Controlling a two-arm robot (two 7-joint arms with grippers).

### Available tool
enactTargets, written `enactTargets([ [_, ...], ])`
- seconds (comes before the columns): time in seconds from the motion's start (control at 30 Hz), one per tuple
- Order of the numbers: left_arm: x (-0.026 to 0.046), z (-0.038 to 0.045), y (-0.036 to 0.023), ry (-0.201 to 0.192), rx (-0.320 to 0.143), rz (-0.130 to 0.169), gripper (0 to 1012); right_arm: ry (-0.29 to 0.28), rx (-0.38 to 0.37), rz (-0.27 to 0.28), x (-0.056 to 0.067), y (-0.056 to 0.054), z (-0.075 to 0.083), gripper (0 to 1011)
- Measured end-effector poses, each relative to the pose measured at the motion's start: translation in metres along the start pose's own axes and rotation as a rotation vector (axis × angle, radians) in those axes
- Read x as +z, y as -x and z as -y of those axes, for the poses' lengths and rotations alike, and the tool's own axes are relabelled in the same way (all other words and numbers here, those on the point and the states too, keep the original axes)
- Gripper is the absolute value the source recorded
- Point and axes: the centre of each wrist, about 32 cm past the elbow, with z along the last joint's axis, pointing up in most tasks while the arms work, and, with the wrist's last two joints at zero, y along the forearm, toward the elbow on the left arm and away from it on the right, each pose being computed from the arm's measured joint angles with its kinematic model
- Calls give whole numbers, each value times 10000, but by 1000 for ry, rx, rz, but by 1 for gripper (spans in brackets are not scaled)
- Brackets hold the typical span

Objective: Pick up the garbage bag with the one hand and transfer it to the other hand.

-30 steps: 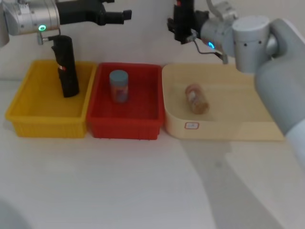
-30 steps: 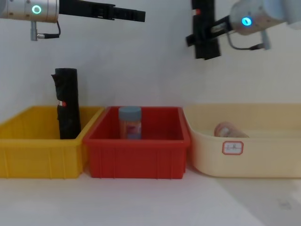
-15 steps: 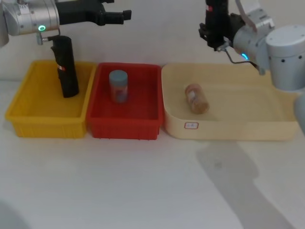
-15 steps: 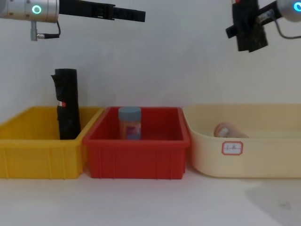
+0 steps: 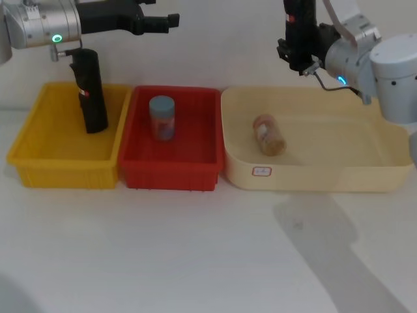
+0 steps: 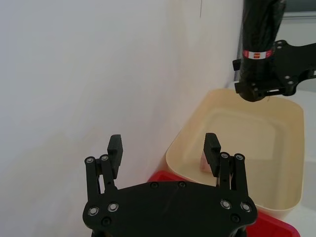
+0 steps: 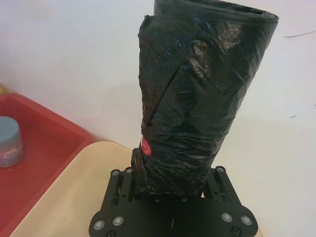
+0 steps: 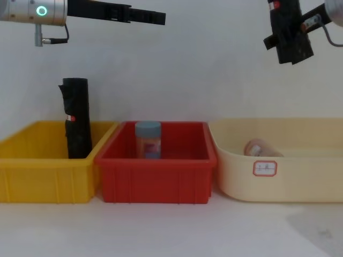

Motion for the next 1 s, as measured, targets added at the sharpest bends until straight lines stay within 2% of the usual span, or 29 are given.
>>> enactTargets([
  [0.4,0,0,0,0,0,0,1001,67,-19,10,29,-31,-180,572],
  [0.7,0,0,0,0,0,0,1001,96,-33,18,43,-35,-247,848],
  [0.73,0,0,0,0,0,0,1001,99,-34,18,45,-36,-254,848],
  [0.77,0,0,0,0,0,0,1001,101,-35,19,45,-36,-257,899],
  [0.9,0,0,0,0,0,0,1001,107,-38,21,47,-36,-270,987],
  [1.0,0,0,0,0,0,0,1001,110,-40,22,51,-38,-277,1001],
])
